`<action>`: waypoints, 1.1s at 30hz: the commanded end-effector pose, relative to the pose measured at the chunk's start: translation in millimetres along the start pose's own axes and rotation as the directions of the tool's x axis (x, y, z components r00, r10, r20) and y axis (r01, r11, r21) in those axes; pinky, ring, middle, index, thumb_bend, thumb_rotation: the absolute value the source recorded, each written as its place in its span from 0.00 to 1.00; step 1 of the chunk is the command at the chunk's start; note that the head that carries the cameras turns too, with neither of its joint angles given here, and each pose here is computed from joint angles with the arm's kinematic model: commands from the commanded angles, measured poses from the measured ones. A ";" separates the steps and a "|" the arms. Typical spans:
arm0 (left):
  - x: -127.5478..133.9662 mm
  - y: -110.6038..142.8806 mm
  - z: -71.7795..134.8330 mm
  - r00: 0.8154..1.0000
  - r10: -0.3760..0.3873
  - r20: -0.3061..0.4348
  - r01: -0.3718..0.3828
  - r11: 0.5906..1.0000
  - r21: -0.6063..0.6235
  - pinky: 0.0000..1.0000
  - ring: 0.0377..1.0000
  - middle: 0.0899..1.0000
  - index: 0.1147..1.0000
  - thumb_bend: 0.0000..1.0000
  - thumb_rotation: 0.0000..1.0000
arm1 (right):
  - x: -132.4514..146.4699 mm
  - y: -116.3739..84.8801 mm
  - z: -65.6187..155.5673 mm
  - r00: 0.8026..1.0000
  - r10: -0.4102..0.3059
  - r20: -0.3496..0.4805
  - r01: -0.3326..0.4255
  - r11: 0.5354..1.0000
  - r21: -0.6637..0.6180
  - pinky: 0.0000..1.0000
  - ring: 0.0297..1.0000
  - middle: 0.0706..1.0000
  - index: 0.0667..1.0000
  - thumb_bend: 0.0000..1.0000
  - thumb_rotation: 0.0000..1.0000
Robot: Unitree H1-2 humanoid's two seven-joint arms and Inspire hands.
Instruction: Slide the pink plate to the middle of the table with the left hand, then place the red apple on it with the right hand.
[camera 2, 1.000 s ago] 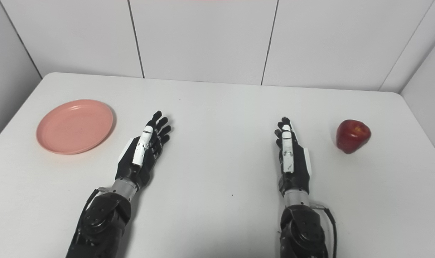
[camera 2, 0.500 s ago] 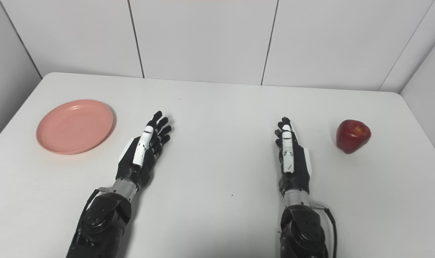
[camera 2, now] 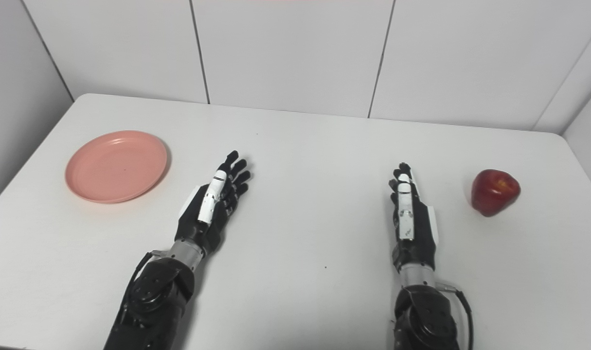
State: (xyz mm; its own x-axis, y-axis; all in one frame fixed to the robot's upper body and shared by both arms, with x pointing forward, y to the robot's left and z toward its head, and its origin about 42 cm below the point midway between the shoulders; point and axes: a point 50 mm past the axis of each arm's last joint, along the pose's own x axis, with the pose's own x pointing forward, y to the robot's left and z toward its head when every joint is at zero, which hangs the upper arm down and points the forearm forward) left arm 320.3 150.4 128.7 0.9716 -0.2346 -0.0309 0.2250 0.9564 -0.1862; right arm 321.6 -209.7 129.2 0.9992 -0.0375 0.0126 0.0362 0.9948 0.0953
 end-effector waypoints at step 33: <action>20.8 -21.8 -1.8 0.995 -0.039 0.087 0.037 0.999 0.028 1.00 0.99 1.00 1.00 0.43 1.00 | 6.9 -3.3 7.4 0.994 0.057 0.091 -0.063 0.996 0.063 1.00 1.00 1.00 1.00 0.11 1.00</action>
State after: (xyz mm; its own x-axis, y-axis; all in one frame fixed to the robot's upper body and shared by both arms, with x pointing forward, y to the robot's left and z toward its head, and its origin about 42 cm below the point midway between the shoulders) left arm 326.8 125.0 117.4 0.9694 -0.2441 0.0267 0.2449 0.9530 -0.1781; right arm 321.5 -217.4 120.4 0.9990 -0.0001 0.0455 -0.0066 0.9893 0.1459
